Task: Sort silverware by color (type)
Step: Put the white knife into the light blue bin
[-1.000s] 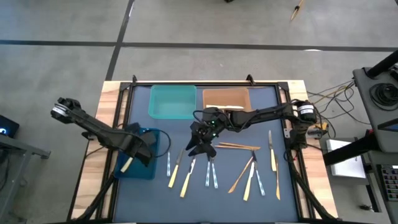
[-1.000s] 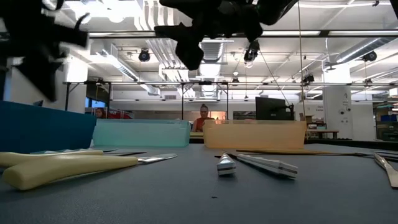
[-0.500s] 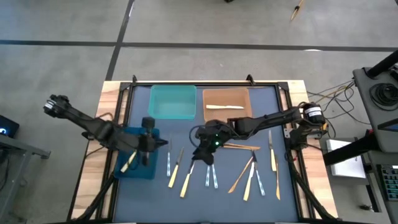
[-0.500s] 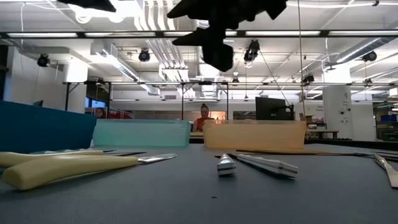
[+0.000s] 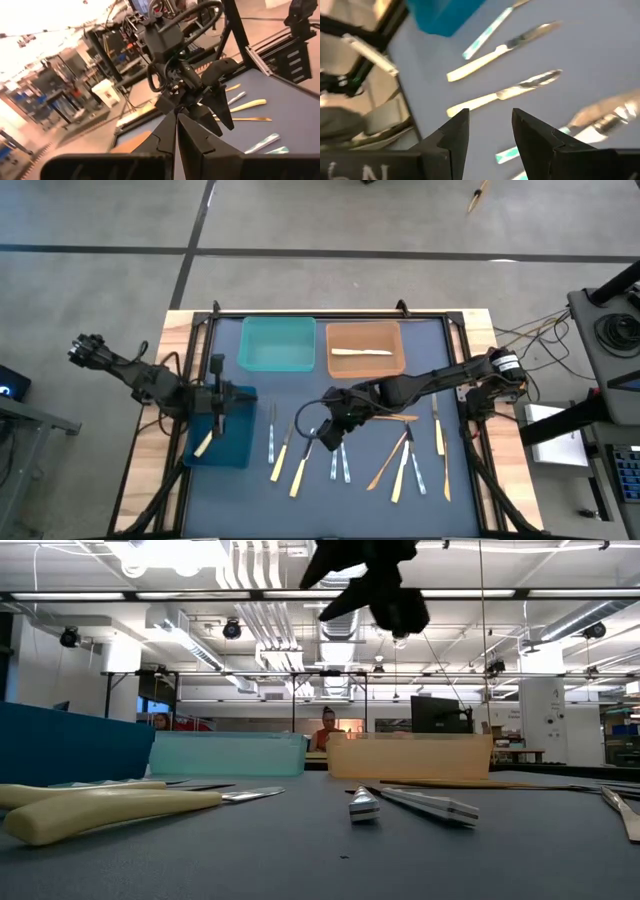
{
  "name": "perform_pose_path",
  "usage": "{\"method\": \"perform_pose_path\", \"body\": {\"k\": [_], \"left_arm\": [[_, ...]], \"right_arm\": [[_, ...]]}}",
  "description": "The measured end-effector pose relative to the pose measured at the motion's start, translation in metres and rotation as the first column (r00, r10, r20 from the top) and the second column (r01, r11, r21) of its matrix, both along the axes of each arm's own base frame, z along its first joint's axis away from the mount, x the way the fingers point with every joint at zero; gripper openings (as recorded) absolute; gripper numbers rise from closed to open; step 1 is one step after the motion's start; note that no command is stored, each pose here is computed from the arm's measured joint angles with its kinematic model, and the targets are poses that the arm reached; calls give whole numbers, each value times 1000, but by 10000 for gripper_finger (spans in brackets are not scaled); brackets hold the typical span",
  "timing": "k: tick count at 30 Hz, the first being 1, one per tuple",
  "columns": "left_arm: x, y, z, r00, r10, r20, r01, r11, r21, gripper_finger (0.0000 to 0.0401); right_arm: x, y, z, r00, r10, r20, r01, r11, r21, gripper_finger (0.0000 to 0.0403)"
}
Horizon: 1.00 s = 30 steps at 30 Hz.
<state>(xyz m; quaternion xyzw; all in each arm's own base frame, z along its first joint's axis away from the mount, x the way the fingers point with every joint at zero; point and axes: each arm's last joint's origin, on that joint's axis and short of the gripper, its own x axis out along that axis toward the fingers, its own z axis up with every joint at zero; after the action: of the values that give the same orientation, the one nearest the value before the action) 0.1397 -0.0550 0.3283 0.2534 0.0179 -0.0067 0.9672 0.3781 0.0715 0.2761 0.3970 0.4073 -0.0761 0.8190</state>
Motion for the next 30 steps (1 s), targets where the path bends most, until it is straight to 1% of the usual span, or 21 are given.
{"method": "perform_pose_path", "body": {"k": [3, 7, 11, 15, 18, 23, 28, 30], "left_arm": [[-1, 1, 3, 1000, 0, 23, -2, 998, 62, 0], [0, 1, 7, 998, -2, 70, -10, 986, 165, 0], [2, 0, 10, 995, -5, 96, -17, 975, 223, 0], [4, -1, 7, 997, -4, 79, -13, 976, 216, 0], [6, -2, 2, 998, 2, 57, -13, 981, 191, 0], [7, -2, -3, 999, 5, 42, -14, 980, 201, 0], [7, -2, -4, 999, 15, 43, -24, 979, 200, 0], [7, -1, -4, 999, 27, 43, -35, 979, 200, 0]], "right_arm": [[-4, 2, 3, 997, -53, -60, 53, 999, 1, 140], [-8, 3, 2, 985, -118, -126, 124, 991, 41, 139], [-9, 9, -5, 974, -148, -171, 160, 985, 59, 139], [-5, 17, -20, 958, -170, -229, 191, 979, 73, 138], [-2, 21, -36, 935, -191, -298, 223, 972, 75, 139], [1, 25, -57, 891, -227, -394, 278, 958, 76, 138], [4, 27, -77, 848, -246, -470, 307, 950, 57, 139], [5, 28, -86, 835, -235, -498, 303, 951, 60, 139]]}}
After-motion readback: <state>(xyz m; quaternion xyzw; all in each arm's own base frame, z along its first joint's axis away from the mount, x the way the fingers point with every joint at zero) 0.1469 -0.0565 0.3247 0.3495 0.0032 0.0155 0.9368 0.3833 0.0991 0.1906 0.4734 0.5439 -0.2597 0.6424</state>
